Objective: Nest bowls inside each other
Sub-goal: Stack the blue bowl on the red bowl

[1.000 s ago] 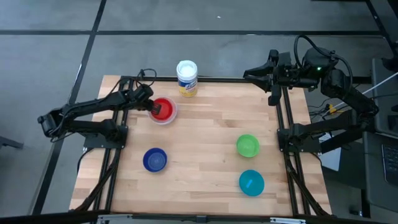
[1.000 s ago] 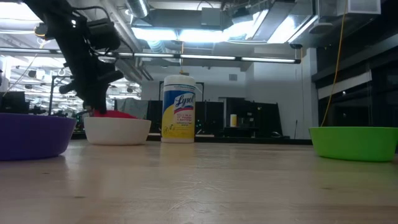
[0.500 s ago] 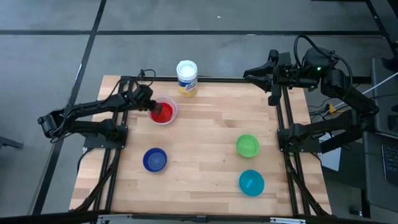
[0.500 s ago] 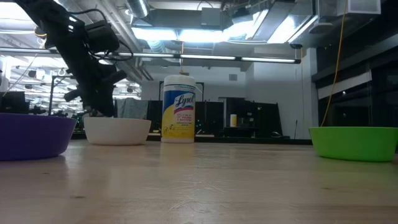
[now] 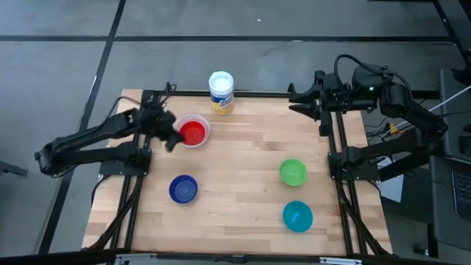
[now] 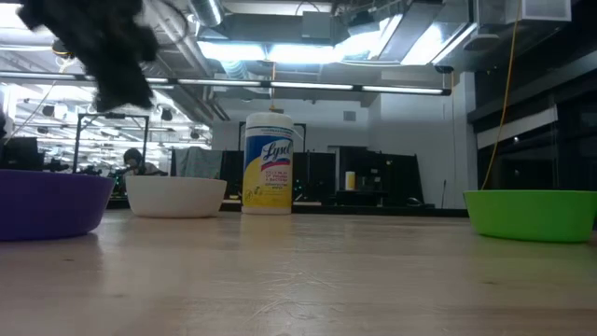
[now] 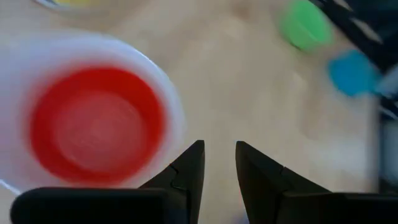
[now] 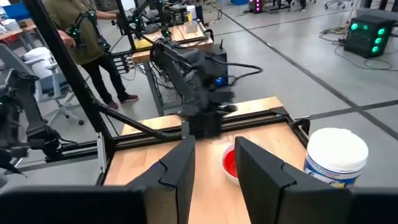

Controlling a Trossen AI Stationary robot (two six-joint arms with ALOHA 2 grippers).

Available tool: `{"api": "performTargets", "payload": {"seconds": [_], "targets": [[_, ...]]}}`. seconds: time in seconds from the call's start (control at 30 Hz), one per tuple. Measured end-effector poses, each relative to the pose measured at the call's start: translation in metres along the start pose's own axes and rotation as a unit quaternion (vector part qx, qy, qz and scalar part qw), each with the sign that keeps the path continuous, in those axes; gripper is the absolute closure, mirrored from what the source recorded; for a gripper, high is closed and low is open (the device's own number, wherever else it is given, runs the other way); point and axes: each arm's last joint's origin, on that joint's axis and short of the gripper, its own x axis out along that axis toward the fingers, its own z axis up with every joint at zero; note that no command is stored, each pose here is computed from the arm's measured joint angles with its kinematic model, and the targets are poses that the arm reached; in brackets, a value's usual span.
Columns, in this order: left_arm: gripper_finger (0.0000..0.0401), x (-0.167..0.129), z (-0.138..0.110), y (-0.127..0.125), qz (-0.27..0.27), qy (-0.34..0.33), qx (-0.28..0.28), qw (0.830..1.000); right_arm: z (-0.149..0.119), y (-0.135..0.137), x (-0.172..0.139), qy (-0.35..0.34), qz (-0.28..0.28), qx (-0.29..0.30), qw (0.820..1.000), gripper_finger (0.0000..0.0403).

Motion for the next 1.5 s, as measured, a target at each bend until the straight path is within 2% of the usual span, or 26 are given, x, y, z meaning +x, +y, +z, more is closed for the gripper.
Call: {"api": "performTargets", "payload": {"seconds": [0.07, 0.17, 0.27, 0.4, 0.57, 0.7, 0.83, 1.0, 1.3, 1.5], "targets": [[0.0313, -0.014, -0.01, -0.013, -0.016, 0.023, 0.001, 1.0, 0.0, 0.002, 0.0, 0.0, -0.005, -0.002, 1.0, 0.0287], [0.0316, -0.03, -0.022, -0.025, 0.013, 0.063, 0.011, 0.998, -0.001, 0.004, 0.0, -0.001, -0.008, -0.004, 1.0, 0.0287], [0.0323, -0.038, -0.028, -0.036, 0.037, 0.1, 0.044, 0.993, -0.001, 0.006, 0.0, -0.001, -0.005, -0.005, 1.0, 0.0287], [0.0326, -0.021, -0.035, -0.052, 0.055, 0.173, 0.109, 0.977, -0.001, 0.006, -0.001, -0.003, -0.007, -0.005, 1.0, 0.0287], [0.0321, 0.016, -0.049, -0.076, 0.072, 0.252, 0.209, 0.942, 0.0, 0.005, -0.002, -0.006, -0.019, -0.005, 1.0, 0.0287], [0.0315, 0.034, -0.058, -0.093, 0.08, 0.231, 0.245, 0.938, 0.0, 0.005, -0.004, -0.011, -0.029, -0.004, 1.0, 0.0287], [0.0311, 0.045, -0.064, -0.101, 0.103, 0.208, 0.25, 0.94, 0.0, 0.005, -0.006, -0.013, -0.031, -0.005, 0.999, 0.0287], [0.0312, 0.06, -0.067, -0.109, 0.093, 0.204, 0.246, 0.943, 0.001, 0.005, -0.007, -0.014, -0.03, -0.007, 0.999, 0.0287], [0.0312, 0.08, -0.074, -0.11, 0.112, 0.201, 0.261, 0.938, 0.002, 0.006, -0.01, -0.021, -0.027, -0.015, 0.999, 0.0287], [0.0313, 0.09, -0.083, -0.101, 0.114, 0.212, 0.241, 0.94, 0.002, 0.007, -0.013, -0.024, -0.021, -0.016, 0.999, 0.0287]]}}
